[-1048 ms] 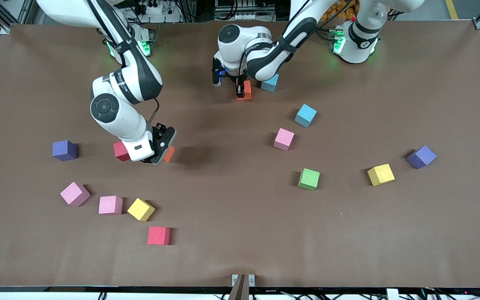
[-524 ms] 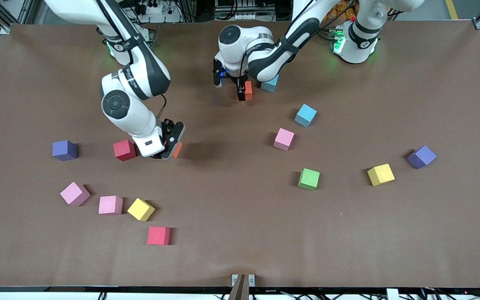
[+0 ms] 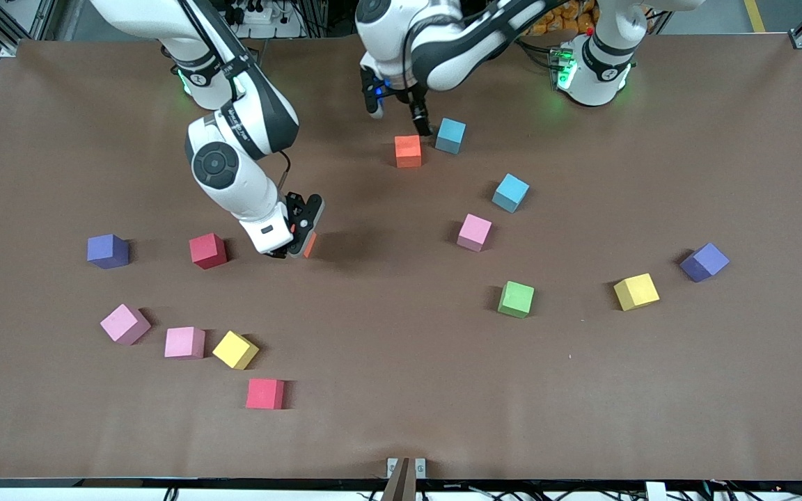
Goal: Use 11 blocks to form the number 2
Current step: 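Carry the right gripper's orange cube beside the placed orange cube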
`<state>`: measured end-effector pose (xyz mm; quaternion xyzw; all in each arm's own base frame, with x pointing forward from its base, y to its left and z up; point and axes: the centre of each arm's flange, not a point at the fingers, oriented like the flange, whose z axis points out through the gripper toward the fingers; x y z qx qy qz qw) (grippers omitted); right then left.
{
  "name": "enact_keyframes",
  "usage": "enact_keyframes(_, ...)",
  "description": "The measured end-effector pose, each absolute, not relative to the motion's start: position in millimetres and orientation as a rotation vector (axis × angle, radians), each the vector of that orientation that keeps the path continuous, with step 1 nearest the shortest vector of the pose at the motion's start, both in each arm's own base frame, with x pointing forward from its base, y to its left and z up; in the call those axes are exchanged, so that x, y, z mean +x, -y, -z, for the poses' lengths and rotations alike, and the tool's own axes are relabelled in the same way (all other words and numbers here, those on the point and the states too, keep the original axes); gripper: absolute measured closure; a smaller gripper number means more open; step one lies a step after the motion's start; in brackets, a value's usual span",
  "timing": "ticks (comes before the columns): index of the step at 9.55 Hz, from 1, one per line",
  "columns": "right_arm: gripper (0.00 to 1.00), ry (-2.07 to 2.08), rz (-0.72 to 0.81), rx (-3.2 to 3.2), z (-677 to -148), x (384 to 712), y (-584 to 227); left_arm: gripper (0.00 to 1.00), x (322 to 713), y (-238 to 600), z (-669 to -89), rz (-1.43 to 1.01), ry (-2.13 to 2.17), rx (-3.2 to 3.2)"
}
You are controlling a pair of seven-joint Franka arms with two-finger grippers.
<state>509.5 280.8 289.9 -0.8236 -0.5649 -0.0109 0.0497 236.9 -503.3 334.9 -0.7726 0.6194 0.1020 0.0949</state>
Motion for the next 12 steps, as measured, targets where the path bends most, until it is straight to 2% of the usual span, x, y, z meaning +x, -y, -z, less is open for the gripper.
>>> enact_keyframes(5,0.42,1.872,0.079,-2.407,-270.1,443.6,-345.5,0.0,376.3,378.5,-387.2,-0.398,-1.338,-2.573)
enact_keyframes(9,0.42,1.901,0.032,-2.381,-263.9,356.4,-421.3,0.0,457.9,273.4,-398.7,-0.404,-0.96,-2.738)
enact_keyframes(12,0.42,1.913,0.052,-2.381,-244.1,321.0,-423.4,0.0,485.7,235.8,-406.3,-0.39,-0.787,-2.862)
